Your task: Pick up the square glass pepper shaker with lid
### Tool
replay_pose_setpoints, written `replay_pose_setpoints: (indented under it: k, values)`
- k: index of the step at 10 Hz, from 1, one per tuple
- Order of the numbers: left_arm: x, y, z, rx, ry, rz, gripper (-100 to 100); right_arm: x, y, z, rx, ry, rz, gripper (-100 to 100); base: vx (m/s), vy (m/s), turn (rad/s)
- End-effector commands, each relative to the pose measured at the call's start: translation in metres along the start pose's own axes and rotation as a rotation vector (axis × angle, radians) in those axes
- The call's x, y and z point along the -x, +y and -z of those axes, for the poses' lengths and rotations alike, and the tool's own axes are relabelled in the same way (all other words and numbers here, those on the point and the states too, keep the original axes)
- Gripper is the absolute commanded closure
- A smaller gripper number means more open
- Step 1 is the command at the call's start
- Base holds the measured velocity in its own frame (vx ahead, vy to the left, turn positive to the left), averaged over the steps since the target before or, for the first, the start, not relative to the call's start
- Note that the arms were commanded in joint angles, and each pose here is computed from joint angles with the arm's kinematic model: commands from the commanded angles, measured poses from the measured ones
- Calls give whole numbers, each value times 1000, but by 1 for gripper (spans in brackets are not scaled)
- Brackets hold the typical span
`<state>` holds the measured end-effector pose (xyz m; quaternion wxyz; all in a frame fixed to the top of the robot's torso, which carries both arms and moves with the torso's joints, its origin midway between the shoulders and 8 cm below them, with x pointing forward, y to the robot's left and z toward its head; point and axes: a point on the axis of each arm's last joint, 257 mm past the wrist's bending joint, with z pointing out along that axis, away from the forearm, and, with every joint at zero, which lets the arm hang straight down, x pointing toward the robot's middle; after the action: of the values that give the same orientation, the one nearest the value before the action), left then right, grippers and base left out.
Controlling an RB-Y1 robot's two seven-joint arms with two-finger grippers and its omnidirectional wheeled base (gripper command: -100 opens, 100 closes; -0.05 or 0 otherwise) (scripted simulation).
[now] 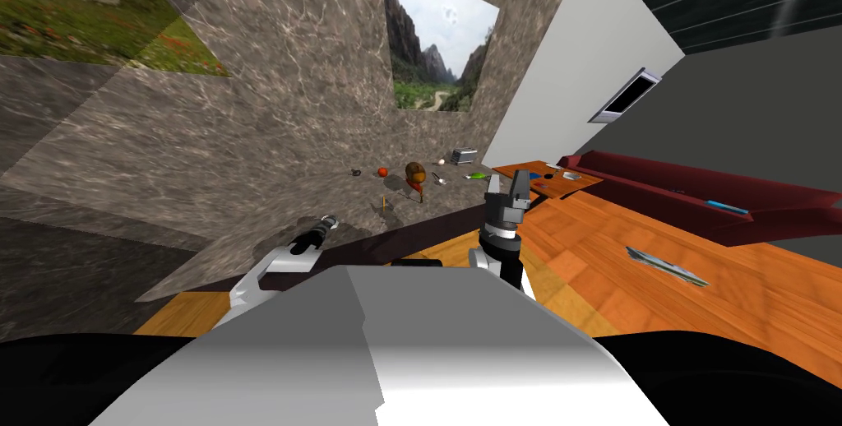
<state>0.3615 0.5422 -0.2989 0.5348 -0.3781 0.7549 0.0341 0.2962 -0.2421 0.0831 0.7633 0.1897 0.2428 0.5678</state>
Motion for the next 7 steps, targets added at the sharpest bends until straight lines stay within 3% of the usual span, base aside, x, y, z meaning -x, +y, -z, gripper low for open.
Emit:
replay_pose_setpoints:
  k: [1, 3, 4, 5, 6, 7]
  values:
    - [0, 0, 0, 0, 0, 0, 100, 0, 0, 0, 0, 0, 0, 0, 0, 0, 0]
    - [0, 0, 0, 0, 0, -1, 100, 0, 0, 0, 0, 0, 0, 0, 0, 0, 0]
    - [0, 0, 0, 1, 0, -1, 0, 0, 0, 0, 0, 0, 0, 0, 0, 0, 0]
    - [0, -3, 5, -3, 5, 3, 100, 0, 0, 0, 0, 0, 0, 0, -36, -39, 35]
    - [1, -3, 3, -4, 1, 1, 100, 0, 0, 0, 0, 0, 0, 0, -23, -27, 12]
    - [1, -3, 3, -3, 2, 2, 0, 0, 0, 0, 0, 0, 0, 0, 0, 0, 0]
